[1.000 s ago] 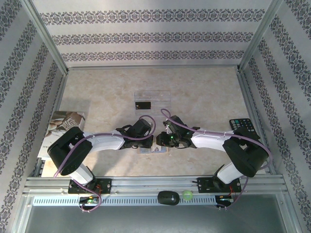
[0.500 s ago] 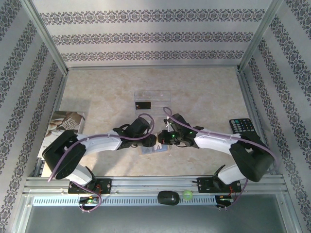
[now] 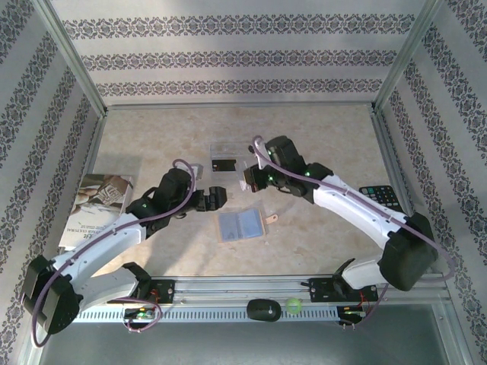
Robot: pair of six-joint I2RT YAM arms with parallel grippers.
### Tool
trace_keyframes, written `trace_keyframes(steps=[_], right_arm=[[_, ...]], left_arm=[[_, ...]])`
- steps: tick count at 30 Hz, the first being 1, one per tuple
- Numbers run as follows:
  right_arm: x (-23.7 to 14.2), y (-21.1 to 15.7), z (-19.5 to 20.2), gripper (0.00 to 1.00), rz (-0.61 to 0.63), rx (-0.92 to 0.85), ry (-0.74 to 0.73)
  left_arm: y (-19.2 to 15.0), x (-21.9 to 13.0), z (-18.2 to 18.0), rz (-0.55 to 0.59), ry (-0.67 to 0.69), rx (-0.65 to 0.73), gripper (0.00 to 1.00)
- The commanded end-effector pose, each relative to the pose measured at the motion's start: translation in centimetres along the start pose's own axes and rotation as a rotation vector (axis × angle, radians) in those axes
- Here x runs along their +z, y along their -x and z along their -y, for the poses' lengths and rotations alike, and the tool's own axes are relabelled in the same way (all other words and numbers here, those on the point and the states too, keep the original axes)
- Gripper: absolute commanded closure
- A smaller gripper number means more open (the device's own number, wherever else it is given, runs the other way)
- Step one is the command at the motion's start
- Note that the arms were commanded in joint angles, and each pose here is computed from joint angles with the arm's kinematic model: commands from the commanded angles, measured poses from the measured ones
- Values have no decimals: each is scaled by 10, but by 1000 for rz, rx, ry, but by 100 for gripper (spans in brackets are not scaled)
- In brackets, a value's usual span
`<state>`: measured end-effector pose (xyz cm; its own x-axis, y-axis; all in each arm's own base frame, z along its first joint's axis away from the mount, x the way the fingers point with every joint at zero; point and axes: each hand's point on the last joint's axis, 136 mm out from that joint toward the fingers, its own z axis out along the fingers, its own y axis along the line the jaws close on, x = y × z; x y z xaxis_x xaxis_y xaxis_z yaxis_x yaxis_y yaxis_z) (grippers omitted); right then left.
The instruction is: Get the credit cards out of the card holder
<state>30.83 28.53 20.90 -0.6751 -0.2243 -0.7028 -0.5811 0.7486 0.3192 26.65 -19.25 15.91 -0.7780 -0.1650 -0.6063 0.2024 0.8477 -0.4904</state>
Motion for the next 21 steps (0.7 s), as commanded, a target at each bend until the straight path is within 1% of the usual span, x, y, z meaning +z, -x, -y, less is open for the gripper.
trace_keyframes(steps=[1, 8, 11, 13, 19, 21], right_arm=[[8, 1, 27, 100, -100, -247, -112], [30, 11, 50, 100, -271, -605, -148], [35, 20, 58, 100, -313, -714, -177], [40, 23, 62, 100, -335, -758, -176], [59, 12, 83, 100, -484, -831, -149], [63, 12, 91, 100, -515, -846, -143]], left_arm=[[-22, -9, -28, -61, 83, -20, 0], [-23, -20, -47, -67, 148, -58, 0], [-22, -23, -51, -72, 170, -62, 0], [-21, -24, -55, -76, 186, -64, 0], [-18, -26, -62, -98, 220, -71, 0], [-19, -26, -65, -110, 236, -73, 0]])
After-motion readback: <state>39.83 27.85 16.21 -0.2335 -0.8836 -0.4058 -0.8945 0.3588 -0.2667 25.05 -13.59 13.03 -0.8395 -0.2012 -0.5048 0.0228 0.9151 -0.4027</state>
